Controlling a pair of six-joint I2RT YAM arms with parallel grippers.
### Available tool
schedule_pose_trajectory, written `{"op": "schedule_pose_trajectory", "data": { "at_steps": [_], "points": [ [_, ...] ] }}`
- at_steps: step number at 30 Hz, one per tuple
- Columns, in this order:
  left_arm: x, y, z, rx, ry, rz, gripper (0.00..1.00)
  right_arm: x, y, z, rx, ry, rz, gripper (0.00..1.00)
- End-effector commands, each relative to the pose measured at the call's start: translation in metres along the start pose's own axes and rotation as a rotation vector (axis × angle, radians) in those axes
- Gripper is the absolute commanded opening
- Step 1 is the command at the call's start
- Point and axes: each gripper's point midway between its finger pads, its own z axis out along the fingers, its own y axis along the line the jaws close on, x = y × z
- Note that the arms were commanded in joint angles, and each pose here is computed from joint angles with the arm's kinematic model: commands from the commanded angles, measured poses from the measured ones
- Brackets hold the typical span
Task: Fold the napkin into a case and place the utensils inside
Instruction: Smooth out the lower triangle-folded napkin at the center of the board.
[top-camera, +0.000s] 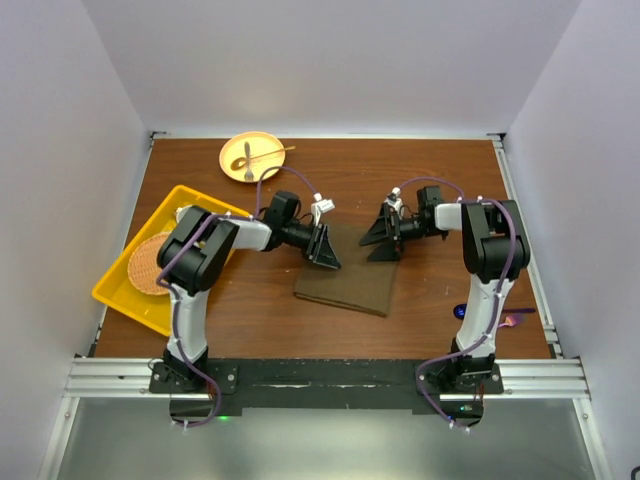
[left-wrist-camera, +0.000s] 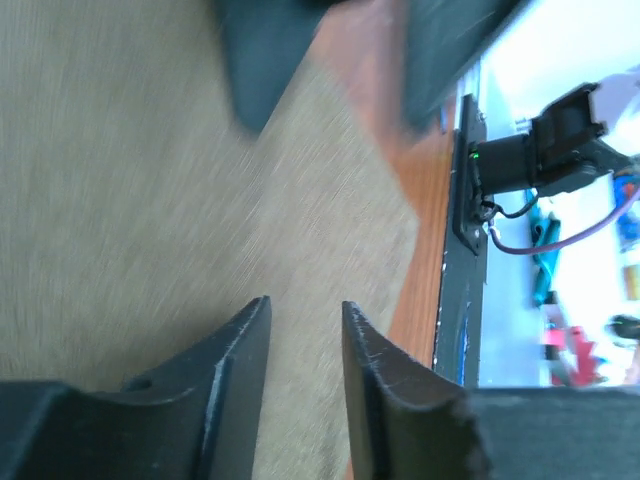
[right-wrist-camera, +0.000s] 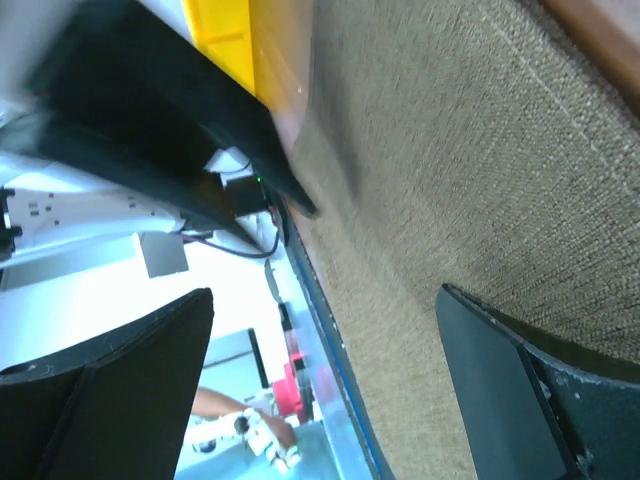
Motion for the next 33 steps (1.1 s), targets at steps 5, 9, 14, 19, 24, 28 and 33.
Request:
{"op": "schedule_pose_trajectory", "data": {
  "at_steps": [5, 9, 14, 19, 24, 28, 33],
  "points": [
    [0.026, 0.041, -0.018, -0.048, 0.029, -0.183, 0.26, -0.010, -0.061, -0.014, 0.071, 0.016, 0.094, 0.98],
    [0.042, 0.046, -0.021, -0.066, 0.076, -0.189, 0.21, -0.021, -0.054, -0.035, 0.058, -0.008, 0.082, 0.97],
    [0.053, 0.048, -0.025, -0.081, 0.109, -0.161, 0.18, -0.042, -0.050, -0.055, 0.087, -0.063, 0.066, 0.97],
    [0.048, 0.040, -0.027, -0.070, 0.125, -0.082, 0.22, -0.041, -0.008, -0.058, 0.010, -0.048, -0.030, 0.96],
    [0.037, 0.017, -0.025, -0.035, 0.154, 0.088, 0.31, -0.041, 0.031, -0.071, -0.017, -0.043, -0.112, 0.80],
    [0.012, -0.001, -0.030, -0.038, 0.110, 0.209, 0.36, -0.036, 0.030, -0.072, 0.006, -0.026, -0.105, 0.60],
    [-0.014, -0.014, -0.019, -0.040, 0.066, 0.298, 0.37, -0.051, -0.005, -0.059, 0.125, -0.094, -0.100, 0.37]
  ]
}}
